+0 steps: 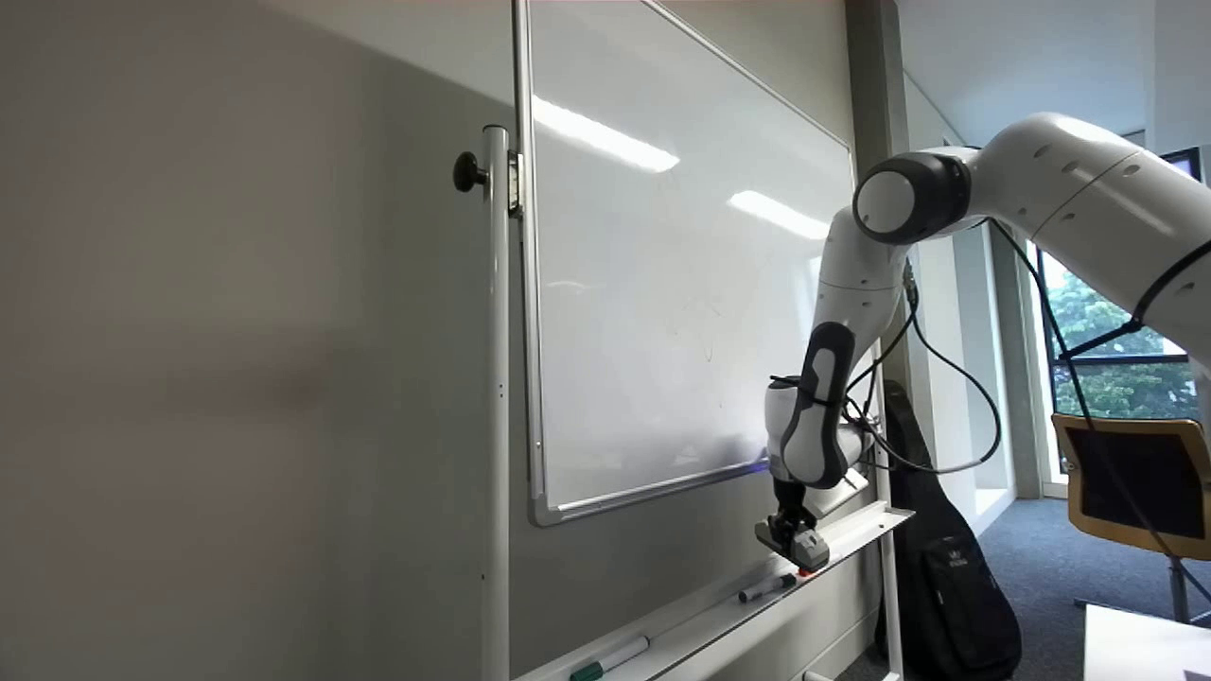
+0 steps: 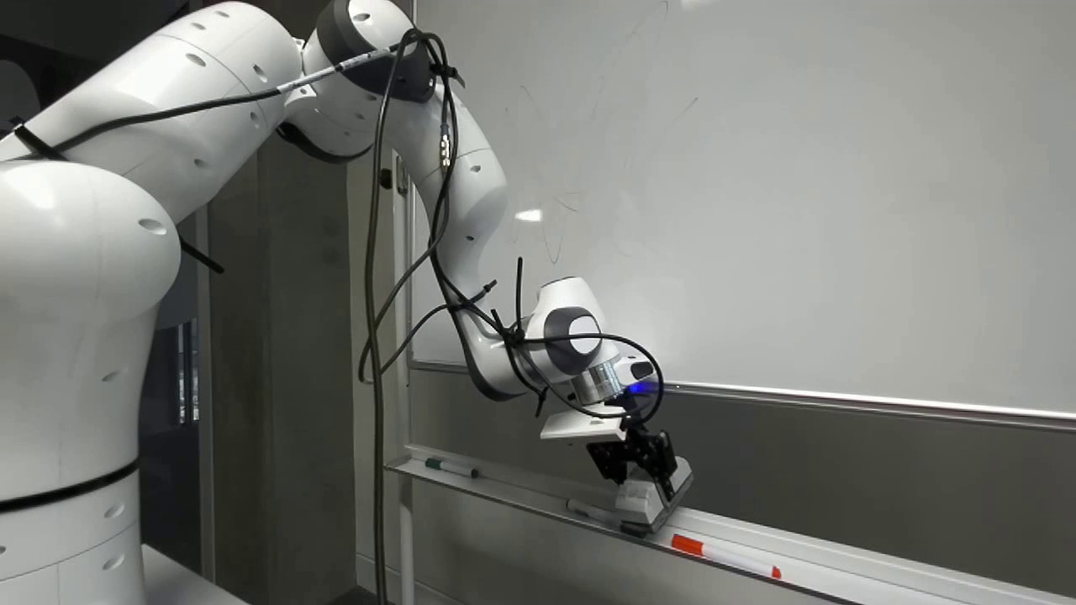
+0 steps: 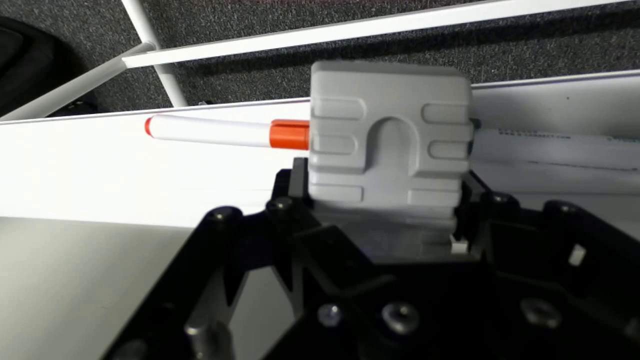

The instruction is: Move the duster to the right

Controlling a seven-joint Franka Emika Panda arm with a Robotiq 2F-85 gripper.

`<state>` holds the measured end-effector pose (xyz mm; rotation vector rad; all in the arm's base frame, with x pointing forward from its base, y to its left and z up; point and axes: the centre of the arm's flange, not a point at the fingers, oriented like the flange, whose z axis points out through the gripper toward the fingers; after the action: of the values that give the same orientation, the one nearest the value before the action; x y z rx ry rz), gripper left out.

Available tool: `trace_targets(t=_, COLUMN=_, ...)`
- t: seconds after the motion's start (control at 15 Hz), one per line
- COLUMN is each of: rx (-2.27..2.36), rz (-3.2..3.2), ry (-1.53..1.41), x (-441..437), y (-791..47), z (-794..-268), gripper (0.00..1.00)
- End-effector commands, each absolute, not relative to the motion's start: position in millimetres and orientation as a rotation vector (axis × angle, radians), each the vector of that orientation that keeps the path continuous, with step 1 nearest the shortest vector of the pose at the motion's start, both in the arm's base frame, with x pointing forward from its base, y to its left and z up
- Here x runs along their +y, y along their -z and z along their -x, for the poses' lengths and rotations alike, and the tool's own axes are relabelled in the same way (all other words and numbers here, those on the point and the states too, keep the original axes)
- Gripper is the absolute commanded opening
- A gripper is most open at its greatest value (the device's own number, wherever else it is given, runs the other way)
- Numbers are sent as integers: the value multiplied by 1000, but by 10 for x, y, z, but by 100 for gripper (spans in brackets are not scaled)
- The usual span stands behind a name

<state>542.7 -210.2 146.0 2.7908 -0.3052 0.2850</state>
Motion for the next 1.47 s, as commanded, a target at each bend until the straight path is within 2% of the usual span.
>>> trace_targets(t=0.0, rx=-262, rz=-2800, ry=-241, x=-2106, y=-1336, z=-5510, gripper=38)
trace_targets(t=0.47, rx=-234, rz=-2811, ry=-216, x=-2042, y=-1205, z=-5502, gripper=38)
trace_targets(t=0.53, rx=-233, rz=-2813, ry=-214, x=-2040, y=-1208, z=-5500, gripper=88)
trace_targets(t=0.73, rx=-235, rz=-2814, ry=-212, x=-2039, y=-1199, z=-5493, gripper=100)
trace_targets(t=1.0, rx=-242, rz=-2794, ry=-219, x=-1979, y=-1313, z=-5444, gripper=100)
trace_targets(t=1.4, rx=-147, rz=-2728, ry=-228, x=-1504, y=-1973, z=-5293, gripper=100)
